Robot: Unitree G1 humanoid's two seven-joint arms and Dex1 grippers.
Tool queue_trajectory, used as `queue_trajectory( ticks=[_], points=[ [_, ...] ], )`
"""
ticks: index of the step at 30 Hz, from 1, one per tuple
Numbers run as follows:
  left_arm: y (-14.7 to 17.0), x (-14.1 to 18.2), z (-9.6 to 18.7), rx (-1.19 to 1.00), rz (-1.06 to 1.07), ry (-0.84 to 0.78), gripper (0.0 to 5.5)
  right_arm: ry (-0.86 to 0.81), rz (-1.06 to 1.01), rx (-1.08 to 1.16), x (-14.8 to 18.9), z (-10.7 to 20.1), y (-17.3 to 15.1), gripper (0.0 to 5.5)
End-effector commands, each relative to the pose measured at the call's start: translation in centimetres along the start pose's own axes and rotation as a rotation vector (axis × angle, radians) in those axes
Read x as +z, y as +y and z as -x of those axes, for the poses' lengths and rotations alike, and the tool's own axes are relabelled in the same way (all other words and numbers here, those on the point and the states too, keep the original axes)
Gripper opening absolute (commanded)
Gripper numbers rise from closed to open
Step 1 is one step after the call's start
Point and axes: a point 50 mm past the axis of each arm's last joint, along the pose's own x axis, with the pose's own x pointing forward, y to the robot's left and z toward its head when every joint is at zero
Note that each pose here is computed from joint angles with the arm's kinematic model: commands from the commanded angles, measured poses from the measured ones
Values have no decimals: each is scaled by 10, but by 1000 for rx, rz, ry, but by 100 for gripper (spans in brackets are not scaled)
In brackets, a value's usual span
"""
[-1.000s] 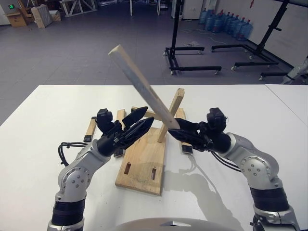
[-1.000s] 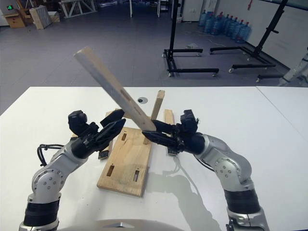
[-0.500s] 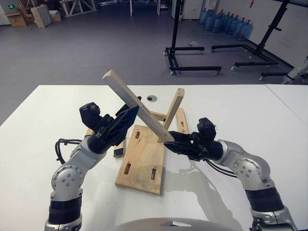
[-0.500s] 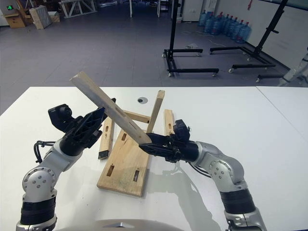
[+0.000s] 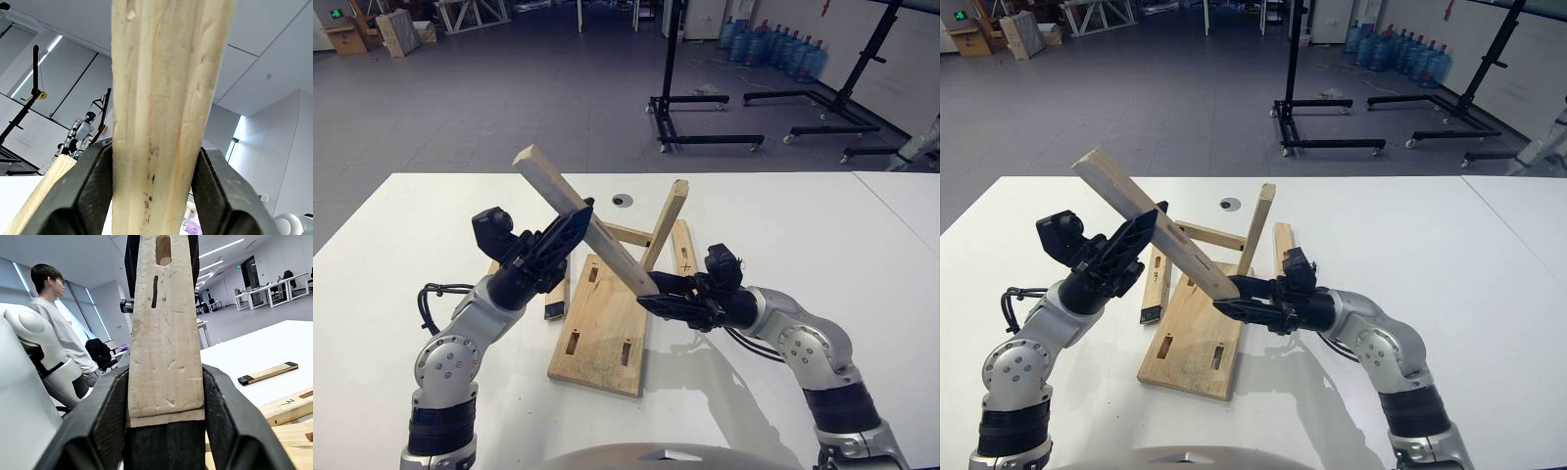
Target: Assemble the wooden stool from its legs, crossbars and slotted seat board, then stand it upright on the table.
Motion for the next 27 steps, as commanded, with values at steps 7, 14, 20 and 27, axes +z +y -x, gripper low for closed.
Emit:
queue_trajectory(
  ticks=[7,14,20,27],
  points=[
    [11,11,9,70,-91,-5,207,160,6,-140,-10,8,-3,297],
    [19,54,14,102,-253,9,204,366,175,-327,-39,19,-13,351],
    [11,50,10,96,-289,97,204,540,373,-333,-59,8,-16,351],
    [25,46,9,277,-507,132,203,808,412,-153,-55,31,-20,351]
  ],
)
